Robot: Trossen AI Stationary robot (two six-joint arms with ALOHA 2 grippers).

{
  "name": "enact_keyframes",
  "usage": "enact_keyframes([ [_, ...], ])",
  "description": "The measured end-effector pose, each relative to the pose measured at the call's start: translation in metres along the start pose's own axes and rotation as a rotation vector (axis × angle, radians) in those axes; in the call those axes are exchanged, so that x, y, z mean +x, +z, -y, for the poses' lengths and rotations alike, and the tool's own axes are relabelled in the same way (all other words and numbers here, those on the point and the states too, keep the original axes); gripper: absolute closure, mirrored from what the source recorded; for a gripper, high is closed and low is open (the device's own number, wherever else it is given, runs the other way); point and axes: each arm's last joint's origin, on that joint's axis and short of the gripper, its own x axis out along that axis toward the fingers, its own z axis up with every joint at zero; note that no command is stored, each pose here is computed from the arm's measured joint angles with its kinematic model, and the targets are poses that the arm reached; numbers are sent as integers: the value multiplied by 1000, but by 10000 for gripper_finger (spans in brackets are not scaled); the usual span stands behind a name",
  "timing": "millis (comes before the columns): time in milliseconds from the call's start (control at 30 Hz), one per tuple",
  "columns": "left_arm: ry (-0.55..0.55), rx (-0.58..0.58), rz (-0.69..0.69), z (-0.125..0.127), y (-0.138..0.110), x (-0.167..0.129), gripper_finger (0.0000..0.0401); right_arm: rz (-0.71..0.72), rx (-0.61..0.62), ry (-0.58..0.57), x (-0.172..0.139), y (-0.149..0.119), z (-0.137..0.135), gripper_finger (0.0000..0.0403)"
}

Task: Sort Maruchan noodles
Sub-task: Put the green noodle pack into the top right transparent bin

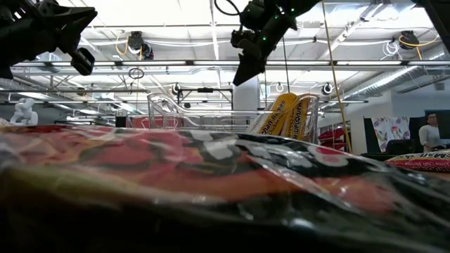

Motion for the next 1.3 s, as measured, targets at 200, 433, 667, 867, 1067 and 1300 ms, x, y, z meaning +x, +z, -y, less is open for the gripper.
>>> enact_keyframes([
  [200,32,2,29,-1,1,0,375,11,41,69,5,-5,21,303],
  [433,58,1,51,-2,2,0,375,-54,107,117,22,-17,33,303],
  [667,81,1,69,-2,2,0,375,-132,183,192,50,-29,33,303],
  [867,85,10,71,-2,2,0,375,-180,267,285,55,-35,29,303],
  [1067,86,29,71,-2,2,0,375,-211,296,286,55,-37,28,303],
  [1300,86,29,72,-2,2,0,375,-216,296,290,55,-37,25,303],
])
